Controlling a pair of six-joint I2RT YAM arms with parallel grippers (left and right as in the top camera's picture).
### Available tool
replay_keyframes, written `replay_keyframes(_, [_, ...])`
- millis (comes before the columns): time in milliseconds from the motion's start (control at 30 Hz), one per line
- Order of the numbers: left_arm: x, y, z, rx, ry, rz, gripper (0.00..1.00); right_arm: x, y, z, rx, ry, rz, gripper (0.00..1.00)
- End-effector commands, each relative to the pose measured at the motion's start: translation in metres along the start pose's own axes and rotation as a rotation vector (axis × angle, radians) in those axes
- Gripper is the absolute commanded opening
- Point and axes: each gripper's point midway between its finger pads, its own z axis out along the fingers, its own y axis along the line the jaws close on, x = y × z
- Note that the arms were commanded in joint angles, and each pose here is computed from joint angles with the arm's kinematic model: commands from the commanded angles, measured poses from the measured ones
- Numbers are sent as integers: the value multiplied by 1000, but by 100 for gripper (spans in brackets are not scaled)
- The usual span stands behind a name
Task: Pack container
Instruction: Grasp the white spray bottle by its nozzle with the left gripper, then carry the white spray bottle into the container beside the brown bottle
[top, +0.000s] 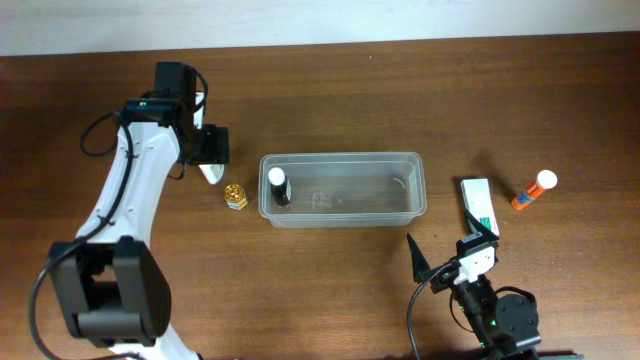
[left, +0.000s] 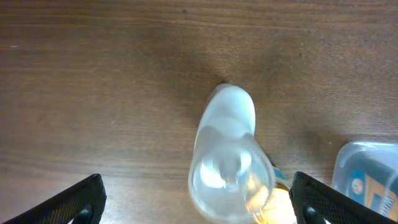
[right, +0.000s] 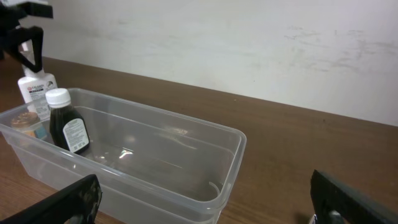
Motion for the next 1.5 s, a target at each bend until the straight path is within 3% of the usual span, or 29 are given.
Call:
replay_keyframes(0, [-6, -13, 11, 80, 4, 63, 95, 3, -2, 0, 12, 6, 13, 99])
replay_keyframes(533, [-10, -15, 34, 80, 10, 65, 89, 3, -2, 0, 12, 6, 13, 98])
replay_keyframes(700, [-11, -16, 36, 79, 7, 65, 74, 3, -2, 0, 12, 6, 13, 98])
replay_keyframes(833, [-12, -16, 36, 80, 5, 65, 53, 3, -2, 0, 12, 6, 13, 98])
replay_keyframes(1000, [-12, -15, 36, 79, 5, 65, 36, 3, -2, 0, 12, 6, 13, 98])
replay_keyframes(1200, [-12, -16, 35, 79, 4, 64, 24, 3, -2, 0, 12, 6, 13, 98])
replay_keyframes(1467, [-36, -13, -4, 81, -69, 59, 18, 3, -2, 0, 12, 6, 13, 98])
